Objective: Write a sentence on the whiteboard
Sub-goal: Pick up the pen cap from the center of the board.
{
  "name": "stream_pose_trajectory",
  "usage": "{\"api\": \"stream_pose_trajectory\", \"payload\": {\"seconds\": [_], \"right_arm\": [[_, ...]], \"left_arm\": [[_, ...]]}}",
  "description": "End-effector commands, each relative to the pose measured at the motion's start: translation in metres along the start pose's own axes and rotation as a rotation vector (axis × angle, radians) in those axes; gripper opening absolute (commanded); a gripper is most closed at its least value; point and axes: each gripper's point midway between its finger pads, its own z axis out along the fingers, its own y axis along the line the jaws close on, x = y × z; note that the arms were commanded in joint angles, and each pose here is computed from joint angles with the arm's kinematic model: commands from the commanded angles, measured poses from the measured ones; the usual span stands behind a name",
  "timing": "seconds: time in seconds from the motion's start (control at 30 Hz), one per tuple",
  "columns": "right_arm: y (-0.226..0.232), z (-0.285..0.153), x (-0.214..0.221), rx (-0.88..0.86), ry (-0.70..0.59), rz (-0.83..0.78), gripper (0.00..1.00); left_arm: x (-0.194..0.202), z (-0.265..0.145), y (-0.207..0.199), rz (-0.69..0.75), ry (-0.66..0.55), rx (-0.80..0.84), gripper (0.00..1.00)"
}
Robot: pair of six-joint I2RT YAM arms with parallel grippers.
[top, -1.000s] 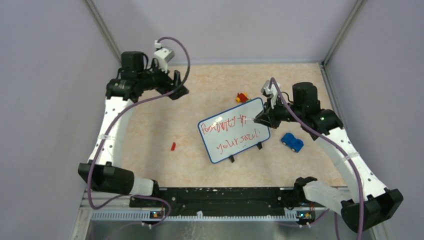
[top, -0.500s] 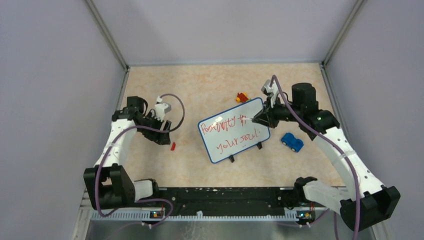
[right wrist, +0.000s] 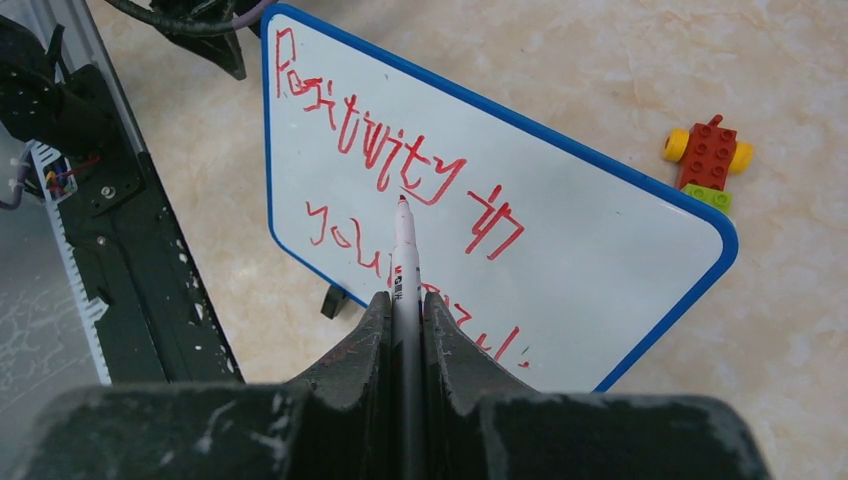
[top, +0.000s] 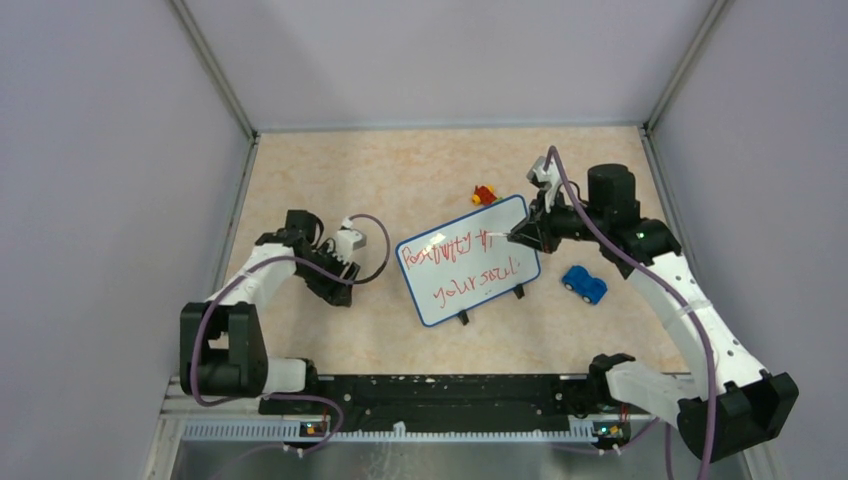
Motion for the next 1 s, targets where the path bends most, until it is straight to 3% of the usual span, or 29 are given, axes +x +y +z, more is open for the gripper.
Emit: {"api": "stream_pose_trajectory", "payload": {"seconds": [0.0, 0.3, 0.6, 0.77, 0.97], "right_arm": [[-0.004, -0.002, -0.017, 0.009, -0.042, -0.031, 0.0], [-0.009, -0.002, -0.015, 0.026, -0.025, -0.032, 0.0], [-0.012, 0.0, -0.015, 0.033, -0.012, -0.032, 0.0], [-0.013, -0.002, -0.015, 0.041, -0.009, -0.036, 0.0], [-0.013, -0.003, -0.016, 0.041, -0.005, -0.043, 0.0]], "left_arm": [[-0.021, 0.013, 0.007, 0.082, -0.044, -0.03, 0.66], [-0.002, 0.039, 0.016, 0.115, 0.04, -0.113, 0.58], [0.009, 0.05, 0.054, 0.108, 0.092, -0.264, 0.39], [0.001, 0.048, 0.047, 0.135, 0.057, -0.141, 0.27], [0.01, 0.043, 0.034, 0.143, 0.07, -0.06, 0.32]]}}
